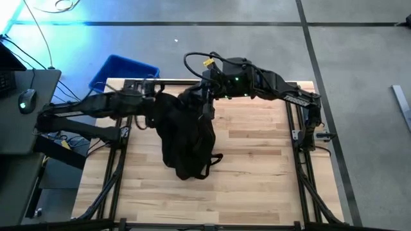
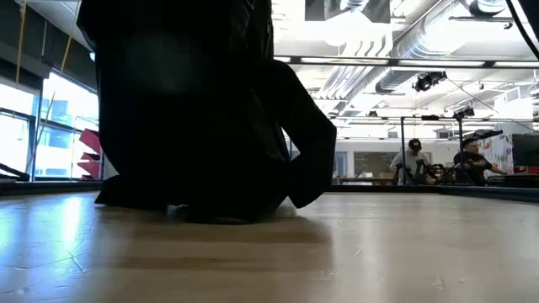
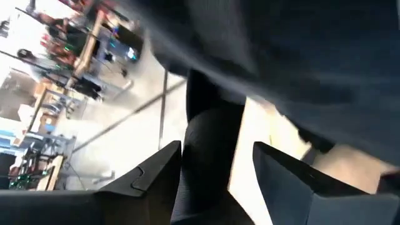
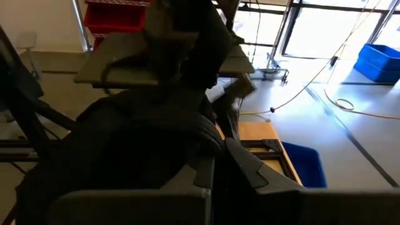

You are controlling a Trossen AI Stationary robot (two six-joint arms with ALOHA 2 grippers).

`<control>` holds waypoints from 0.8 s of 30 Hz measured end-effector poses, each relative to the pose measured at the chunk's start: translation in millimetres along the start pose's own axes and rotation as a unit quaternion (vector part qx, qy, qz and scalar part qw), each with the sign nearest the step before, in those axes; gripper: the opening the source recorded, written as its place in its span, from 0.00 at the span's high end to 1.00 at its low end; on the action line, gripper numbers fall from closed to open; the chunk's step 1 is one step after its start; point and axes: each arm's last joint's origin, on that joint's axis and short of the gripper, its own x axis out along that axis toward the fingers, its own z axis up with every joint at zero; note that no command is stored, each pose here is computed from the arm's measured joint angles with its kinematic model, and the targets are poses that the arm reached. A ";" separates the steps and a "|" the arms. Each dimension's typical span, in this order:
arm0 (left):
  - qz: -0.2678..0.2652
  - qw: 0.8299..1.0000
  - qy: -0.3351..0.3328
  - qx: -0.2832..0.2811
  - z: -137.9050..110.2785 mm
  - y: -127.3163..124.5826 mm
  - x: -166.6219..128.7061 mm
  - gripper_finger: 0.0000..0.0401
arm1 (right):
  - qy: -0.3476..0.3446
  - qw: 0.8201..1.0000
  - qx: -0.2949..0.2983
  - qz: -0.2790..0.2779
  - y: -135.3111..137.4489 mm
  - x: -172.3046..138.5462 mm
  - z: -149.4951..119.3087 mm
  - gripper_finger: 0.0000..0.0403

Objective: Unpack backpack
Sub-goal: Open the black backpack

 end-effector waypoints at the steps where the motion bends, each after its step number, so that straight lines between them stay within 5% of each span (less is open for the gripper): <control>1: 0.000 1.000 0.010 0.005 -0.1 0.0 4.9 0.55 | 0.000 1.000 -0.001 0.002 1.6 0.0 0.1 1.00; 5: 0.017 0.999 0.045 0.018 1.3 0.8 21.7 0.58 | 0.010 1.000 0.001 0.008 5.7 -0.2 -1.6 1.00; 8: 0.045 0.997 0.065 0.017 2.3 2.1 25.5 0.71 | 0.037 0.999 0.025 0.012 5.7 -4.4 -5.5 1.00; 11: 0.049 0.998 0.035 -0.026 4.5 5.0 20.3 0.93 | 0.065 0.996 0.044 0.042 5.0 -12.7 -8.9 1.00; 14: 0.060 0.994 -0.022 -0.093 7.7 14.3 3.3 0.97 | 0.101 0.993 0.045 0.042 4.3 -23.0 -13.4 1.00; 19: 0.112 0.969 -0.113 -0.191 14.0 39.9 -42.4 1.00 | 0.153 0.987 0.041 0.031 -5.1 -26.6 -24.1 1.00; 24: 0.164 0.929 -0.199 -0.265 14.5 64.9 -81.8 1.00 | 0.130 0.991 0.019 0.028 -14.6 1.2 -38.8 1.00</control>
